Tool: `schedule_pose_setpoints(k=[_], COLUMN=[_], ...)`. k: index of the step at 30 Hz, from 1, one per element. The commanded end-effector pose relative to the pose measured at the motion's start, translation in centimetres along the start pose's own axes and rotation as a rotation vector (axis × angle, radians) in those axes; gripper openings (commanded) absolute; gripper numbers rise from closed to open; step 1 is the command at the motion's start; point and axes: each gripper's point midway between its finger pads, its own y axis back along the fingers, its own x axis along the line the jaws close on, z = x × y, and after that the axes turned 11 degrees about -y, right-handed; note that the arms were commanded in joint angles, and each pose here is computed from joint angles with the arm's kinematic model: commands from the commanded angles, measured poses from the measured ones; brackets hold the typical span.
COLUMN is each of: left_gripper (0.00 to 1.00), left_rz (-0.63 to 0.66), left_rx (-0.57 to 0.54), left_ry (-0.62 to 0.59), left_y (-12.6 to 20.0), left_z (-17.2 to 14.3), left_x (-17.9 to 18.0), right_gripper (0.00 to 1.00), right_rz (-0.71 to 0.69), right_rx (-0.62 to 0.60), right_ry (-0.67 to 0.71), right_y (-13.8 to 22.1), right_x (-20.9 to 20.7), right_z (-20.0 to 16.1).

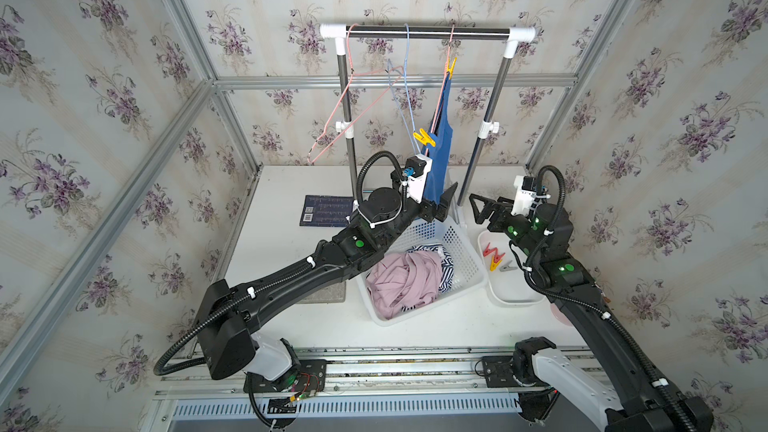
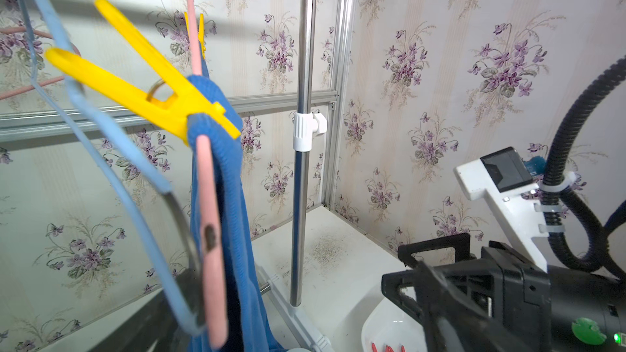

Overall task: Remove the clothespins securing tank tops to the hanger
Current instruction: Pick up the hanger from the clothesline.

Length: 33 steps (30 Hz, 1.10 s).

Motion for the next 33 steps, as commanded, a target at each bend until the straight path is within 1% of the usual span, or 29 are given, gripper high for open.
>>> schedule_pose_setpoints(k=[1, 5, 15, 18, 21, 24, 27, 29, 33], left_gripper=[0.99, 0.99, 0.99, 0.99, 0.99, 0.99, 0.99, 0.99, 0.99], left_rz=[0.026, 0.016, 0.057, 0.033, -0.025, -0.054, -0.048, -0.038, -0.068], left_rx=[-0.083, -0.112, -0.199, -0.213, -0.227, -0.237, -0.212, -0.175, -0.11], left_ry=[-0.01, -0.011, 0.003, 0.031, 0.038, 0.051, 0.069, 0.092, 0.124], left_y=[0.2, 0.0, -0.3, -0.5, -0.5, -0.3, 0.0, 0.3, 0.4], left_z=[1.9, 2.4, 3.5, 3.9, 4.3, 4.6, 4.0, 2.9, 1.6], left_x=[0.6, 0.5, 1.2, 1.3, 0.4, 0.0, 0.2, 0.3, -0.2], right_gripper=[1.0, 1.0, 1.0, 1.0, 1.0, 1.0, 1.0, 1.0, 1.0], right_rz=[0.024, 0.022, 0.014, 0.014, 0.011, 0.012, 0.021, 0.031, 0.056], right_rx=[-0.028, -0.026, -0.02, -0.017, -0.015, -0.014, -0.016, -0.013, -0.011], right_ry=[0.005, 0.003, 0.0, -0.001, 0.001, -0.001, -0.003, -0.002, -0.008], right_y=[-0.2, -0.3, -0.6, -0.7, -0.9, -1.0, -1.1, -1.3, -1.6], right_x=[0.6, 0.5, 0.2, 0.2, 0.1, 0.1, 0.4, 0.6, 1.3], right_z=[0.8, 0.7, 0.4, 0.4, 0.4, 0.4, 0.6, 0.8, 1.2])
